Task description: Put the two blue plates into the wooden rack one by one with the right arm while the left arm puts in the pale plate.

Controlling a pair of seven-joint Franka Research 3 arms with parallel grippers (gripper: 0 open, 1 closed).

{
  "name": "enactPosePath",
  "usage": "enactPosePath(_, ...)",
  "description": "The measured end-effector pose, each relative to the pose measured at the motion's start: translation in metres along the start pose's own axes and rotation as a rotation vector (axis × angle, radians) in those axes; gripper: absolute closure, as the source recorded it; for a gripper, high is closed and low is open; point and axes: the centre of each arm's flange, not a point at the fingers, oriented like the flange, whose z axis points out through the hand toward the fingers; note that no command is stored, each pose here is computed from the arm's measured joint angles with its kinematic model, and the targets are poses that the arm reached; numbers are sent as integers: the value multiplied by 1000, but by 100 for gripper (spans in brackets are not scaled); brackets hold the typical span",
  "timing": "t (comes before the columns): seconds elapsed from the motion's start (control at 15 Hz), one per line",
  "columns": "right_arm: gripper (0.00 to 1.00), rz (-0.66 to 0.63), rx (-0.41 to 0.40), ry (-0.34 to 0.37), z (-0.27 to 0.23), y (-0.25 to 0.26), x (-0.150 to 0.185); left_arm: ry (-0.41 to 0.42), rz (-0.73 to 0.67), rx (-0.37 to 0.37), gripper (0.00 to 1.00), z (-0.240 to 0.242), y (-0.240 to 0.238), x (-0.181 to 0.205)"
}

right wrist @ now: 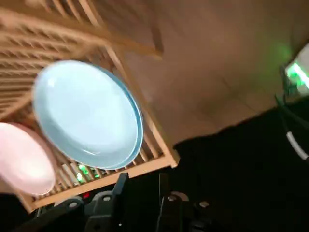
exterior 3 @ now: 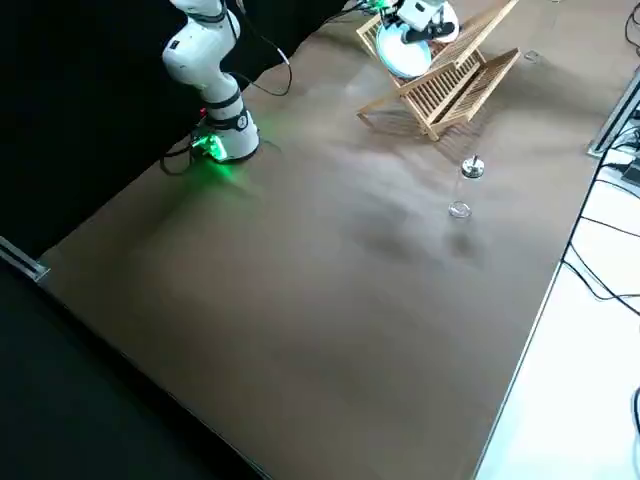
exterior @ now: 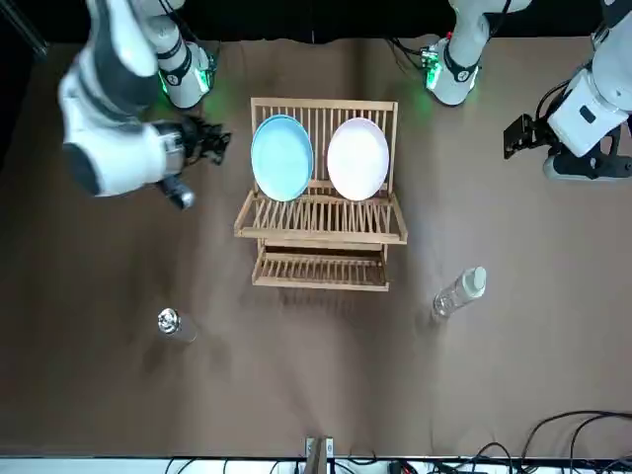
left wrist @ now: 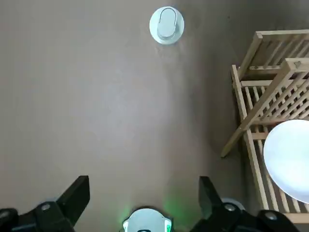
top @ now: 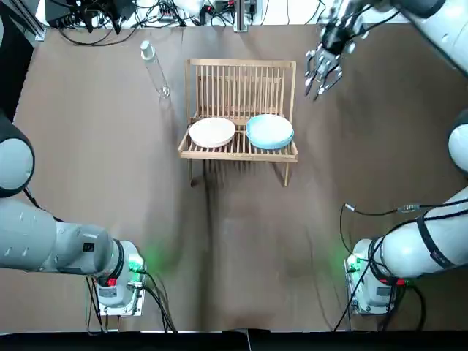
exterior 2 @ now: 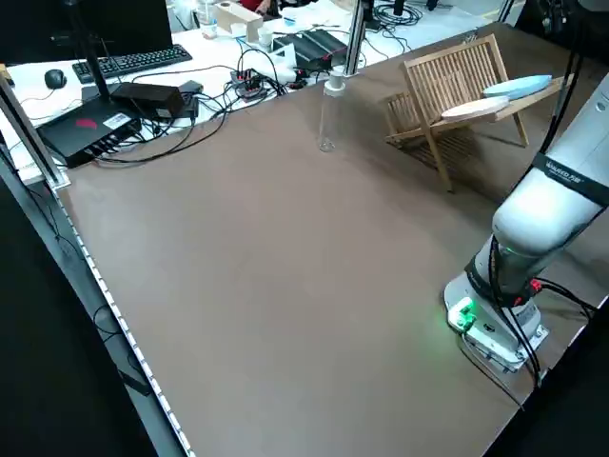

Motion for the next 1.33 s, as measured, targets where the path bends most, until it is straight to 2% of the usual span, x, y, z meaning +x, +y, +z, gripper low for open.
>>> enactPosePath(0.13, 67, -75, 38, 64, -45, 27, 22, 0, -2, 0, 0, 0, 0, 0)
enactPosePath(0.33, 67, -215, 30, 184, -100, 66, 42, 0, -3, 0, 0, 0, 0, 0)
enactPosePath(0.47, 67, -334, 0, 218, -124, 94, 53, 0, -3, 0, 0, 0, 0, 0)
enactPosePath(0.53, 67, -434, -47, 236, -141, 123, 65, 0, -3, 0, 0, 0, 0, 0)
enactPosePath(0.67, 66, -517, -81, 257, -156, 147, 71, 0, -3, 0, 0, 0, 0, 0)
enactPosePath(0.8, 63, -567, -102, 289, -171, 157, 65, 0, -3, 0, 0, 0, 0, 0)
enactPosePath(0.87, 55, -589, -114, 301, -176, 158, 58, 0, -3, 0, 0, 0, -1, 0)
enactPosePath(1.0, 51, -632, -134, 328, -188, 159, 42, 0, -3, 0, 0, 0, -1, 0)
enactPosePath(1.07, 44, -646, -138, 347, -194, 159, 35, 0, -3, 0, 0, 0, -1, 0)
enactPosePath(1.33, 39, -676, -142, 429, -214, 157, 1, 0, -3, 0, 0, 0, -1, 0)
